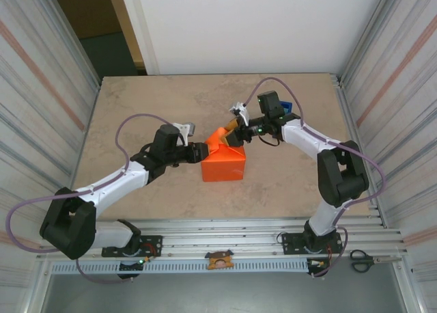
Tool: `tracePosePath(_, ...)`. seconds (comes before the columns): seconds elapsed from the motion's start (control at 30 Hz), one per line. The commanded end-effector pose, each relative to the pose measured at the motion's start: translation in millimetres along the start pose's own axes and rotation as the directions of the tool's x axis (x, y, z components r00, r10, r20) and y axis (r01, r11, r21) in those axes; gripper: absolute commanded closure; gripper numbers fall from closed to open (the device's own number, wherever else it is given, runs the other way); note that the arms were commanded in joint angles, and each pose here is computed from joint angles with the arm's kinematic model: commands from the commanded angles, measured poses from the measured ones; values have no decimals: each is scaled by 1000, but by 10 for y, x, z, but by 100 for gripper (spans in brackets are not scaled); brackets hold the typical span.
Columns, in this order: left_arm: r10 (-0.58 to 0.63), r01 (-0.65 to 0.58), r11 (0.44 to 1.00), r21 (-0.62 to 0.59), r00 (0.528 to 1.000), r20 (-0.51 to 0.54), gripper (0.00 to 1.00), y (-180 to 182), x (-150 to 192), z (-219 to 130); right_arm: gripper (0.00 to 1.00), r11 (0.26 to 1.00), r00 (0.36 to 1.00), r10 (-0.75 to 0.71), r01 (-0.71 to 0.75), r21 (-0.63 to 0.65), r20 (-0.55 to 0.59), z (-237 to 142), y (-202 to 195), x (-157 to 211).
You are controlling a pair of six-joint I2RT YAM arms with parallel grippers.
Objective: Wrap the gift box in paper
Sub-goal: Fold the seventh fold of the wrapping paper on the gift box.
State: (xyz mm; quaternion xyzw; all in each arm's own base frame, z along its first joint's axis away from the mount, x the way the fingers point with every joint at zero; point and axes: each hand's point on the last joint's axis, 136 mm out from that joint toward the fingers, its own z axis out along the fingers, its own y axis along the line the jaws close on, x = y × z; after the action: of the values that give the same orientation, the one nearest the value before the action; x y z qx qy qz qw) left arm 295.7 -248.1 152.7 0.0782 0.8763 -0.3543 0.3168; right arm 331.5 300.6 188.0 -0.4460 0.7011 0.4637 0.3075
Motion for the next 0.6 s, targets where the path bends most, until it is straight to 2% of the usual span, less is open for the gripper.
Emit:
tracePosePath(0.0, -20, 9, 998, -54, 980, -200, 57, 187, 555, 53, 43, 993, 999, -30, 32, -114, 22, 4, 221, -137)
tracePosePath(0.27, -9, 3, 1000, -31, 981, -196, 55, 119, 503, 38, 52, 972, 998, -66, 69, -224, 21, -57, 474, -162)
tracePosePath(0.57, 16, -18, 1000, -8, 981, -195, 55, 63, 465, 26, 45, 983, 996, -84, 78, -165, -31, 113, 269, -164)
